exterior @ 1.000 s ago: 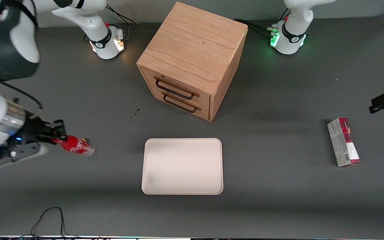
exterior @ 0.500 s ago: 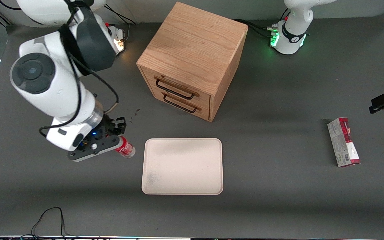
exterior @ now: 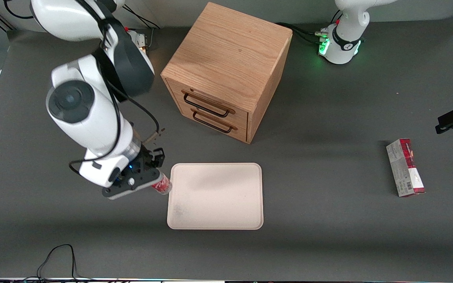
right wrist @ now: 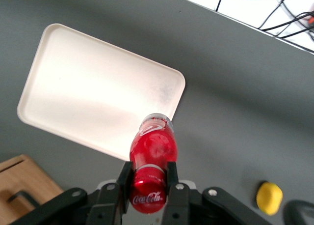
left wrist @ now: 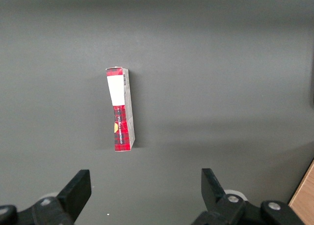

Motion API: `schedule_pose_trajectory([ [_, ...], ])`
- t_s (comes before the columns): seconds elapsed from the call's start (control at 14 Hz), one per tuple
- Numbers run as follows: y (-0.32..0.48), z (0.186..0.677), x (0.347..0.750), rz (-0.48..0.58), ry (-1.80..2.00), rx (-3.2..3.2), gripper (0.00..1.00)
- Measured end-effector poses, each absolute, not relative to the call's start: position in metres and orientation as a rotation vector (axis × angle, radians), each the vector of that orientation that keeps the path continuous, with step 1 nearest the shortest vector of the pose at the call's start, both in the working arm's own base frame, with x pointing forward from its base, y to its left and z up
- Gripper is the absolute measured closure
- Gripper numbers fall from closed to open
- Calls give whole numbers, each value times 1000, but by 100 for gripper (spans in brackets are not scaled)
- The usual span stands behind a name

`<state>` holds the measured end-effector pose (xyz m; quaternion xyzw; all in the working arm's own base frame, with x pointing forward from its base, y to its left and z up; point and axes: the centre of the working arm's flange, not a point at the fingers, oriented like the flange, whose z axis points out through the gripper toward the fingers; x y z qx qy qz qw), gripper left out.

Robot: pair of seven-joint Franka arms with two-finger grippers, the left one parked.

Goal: Place coke bottle on tray

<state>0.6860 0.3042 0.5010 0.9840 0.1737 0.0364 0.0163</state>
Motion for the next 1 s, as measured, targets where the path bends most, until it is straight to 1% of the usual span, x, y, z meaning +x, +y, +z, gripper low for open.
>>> schedule_pose_trajectory([
  [0.21, 311, 438, 705, 86, 541, 3058, 69],
  [0.36, 312, 408, 713, 69, 540, 3058, 69],
  [0.79, 309, 355, 724, 44, 530, 3058, 69],
  [1.0, 306, 341, 727, 33, 522, 3062, 69],
])
